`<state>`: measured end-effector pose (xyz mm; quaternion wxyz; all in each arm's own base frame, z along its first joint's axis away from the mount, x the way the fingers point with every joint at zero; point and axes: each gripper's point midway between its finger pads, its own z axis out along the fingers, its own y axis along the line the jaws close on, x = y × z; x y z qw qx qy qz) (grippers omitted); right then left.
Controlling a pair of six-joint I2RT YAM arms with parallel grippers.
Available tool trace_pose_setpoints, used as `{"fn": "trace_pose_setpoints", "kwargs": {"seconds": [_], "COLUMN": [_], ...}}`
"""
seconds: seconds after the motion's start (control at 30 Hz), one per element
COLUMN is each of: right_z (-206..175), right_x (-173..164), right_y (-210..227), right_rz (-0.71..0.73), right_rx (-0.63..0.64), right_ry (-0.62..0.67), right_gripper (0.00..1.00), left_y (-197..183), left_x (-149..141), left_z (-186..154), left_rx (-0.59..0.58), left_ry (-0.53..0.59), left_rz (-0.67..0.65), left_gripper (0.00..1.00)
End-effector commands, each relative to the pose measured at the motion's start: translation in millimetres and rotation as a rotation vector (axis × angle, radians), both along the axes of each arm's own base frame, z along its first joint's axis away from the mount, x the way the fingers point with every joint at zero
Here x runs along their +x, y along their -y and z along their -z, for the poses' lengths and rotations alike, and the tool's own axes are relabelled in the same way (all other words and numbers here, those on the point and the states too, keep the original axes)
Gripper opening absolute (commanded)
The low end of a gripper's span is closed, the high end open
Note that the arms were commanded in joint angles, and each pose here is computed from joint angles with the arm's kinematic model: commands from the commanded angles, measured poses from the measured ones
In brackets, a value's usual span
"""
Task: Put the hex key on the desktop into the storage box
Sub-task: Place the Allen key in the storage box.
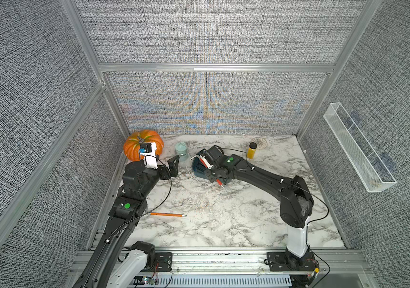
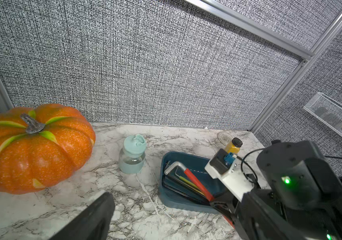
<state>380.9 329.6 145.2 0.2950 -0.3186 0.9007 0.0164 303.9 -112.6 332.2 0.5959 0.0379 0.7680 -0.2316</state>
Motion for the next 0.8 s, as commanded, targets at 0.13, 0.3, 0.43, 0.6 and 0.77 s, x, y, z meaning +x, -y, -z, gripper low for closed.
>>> {"fn": "trace_pose_setpoints", "kwargs": {"seconds": [0.13, 0.3, 0.43, 0.6, 0.77], "right_z": [1, 16, 28, 44, 59], "right_x": [36, 54, 63, 70, 77], "right_y": [26, 33, 31, 24, 21], "right_rz": [-0.042, -0.054, -0.064, -0.083, -0.092], "right_rx": [-0.080, -0.093, -0.093, -0.104, -0.122], "right_ry": [0.049, 0.069, 0.064, 0.046, 0.030], "right_gripper": [0.00, 0.00, 0.00, 0.00, 0.00], "left_y": [2, 3, 3, 3, 2], "left_x": [1, 1, 0, 0, -1], "left_z": [-2, -3, -3, -3, -3], "left_rx": [-0.010, -0.013, -0.014, -0.015, -0.011], "left_ry": [0.004, 0.004, 0.005, 0.005, 0.006], "left_rz": [0.012, 0.013, 0.016, 0.016, 0.012], "left_gripper": [1.00, 1.00, 1.00, 1.00, 1.00]}}
